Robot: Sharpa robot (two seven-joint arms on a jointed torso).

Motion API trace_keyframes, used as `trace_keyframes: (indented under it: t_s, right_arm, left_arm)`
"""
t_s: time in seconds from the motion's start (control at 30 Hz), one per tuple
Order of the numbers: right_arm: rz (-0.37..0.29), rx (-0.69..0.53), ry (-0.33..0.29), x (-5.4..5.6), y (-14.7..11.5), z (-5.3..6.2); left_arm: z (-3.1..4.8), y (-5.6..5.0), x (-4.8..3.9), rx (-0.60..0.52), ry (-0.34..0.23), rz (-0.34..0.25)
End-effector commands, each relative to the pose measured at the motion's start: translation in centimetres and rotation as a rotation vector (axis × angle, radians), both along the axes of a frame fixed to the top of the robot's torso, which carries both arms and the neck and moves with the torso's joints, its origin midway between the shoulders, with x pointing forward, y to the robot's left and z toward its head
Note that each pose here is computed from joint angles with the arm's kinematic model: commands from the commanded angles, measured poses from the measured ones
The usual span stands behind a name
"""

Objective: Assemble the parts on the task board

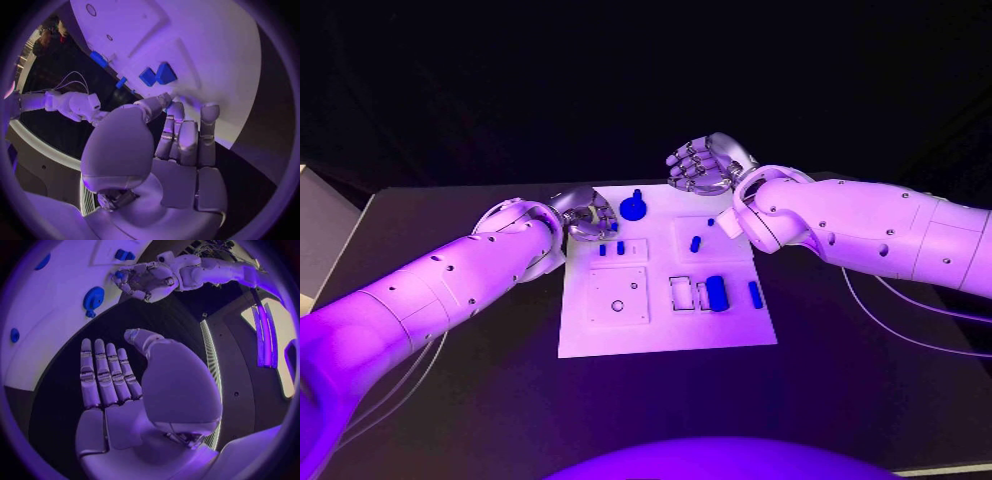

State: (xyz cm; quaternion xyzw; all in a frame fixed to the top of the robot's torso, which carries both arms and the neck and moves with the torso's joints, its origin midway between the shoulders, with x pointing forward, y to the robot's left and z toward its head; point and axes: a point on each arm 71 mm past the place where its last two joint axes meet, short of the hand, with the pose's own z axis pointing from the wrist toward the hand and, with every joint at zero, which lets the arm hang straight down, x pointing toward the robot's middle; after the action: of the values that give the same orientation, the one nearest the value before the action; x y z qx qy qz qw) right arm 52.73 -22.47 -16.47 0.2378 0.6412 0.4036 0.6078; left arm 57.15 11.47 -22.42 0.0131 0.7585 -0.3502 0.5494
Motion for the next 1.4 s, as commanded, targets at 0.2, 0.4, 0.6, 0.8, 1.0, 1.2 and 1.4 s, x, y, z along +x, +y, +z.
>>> trace_keyframes:
  t_s: [0.2, 0.4, 0.6, 0.8, 1.0, 1.2, 1.4]
  right_arm:
    - [0.013, 0.000, -0.007, -0.06, 0.02, 0.06]
    - [0.011, -0.001, -0.008, -0.07, -0.09, 0.07]
    - [0.011, -0.001, -0.008, -0.07, -0.10, 0.07]
    - [0.010, -0.001, -0.008, -0.07, -0.14, 0.06]
    - [0.011, -0.001, -0.008, -0.07, -0.12, 0.05]
    - [0.009, -0.001, -0.008, -0.06, -0.18, 0.05]
    - [0.010, -0.001, -0.008, -0.06, -0.17, 0.05]
  left_arm:
    - [-0.23, -0.06, -0.03, 0.013, 0.010, -0.004]
    - [-0.30, -0.08, 0.01, 0.019, 0.014, -0.001]
    - [-0.33, -0.20, -0.01, 0.024, 0.018, -0.003]
    - [-0.30, -0.20, -0.03, 0.022, 0.014, -0.006]
    - [-0.29, -0.31, -0.09, 0.021, 0.015, -0.011]
    - [-0.30, -0.30, -0.09, 0.022, 0.016, -0.011]
    - [-0.35, -0.10, -0.02, 0.025, 0.017, -0.005]
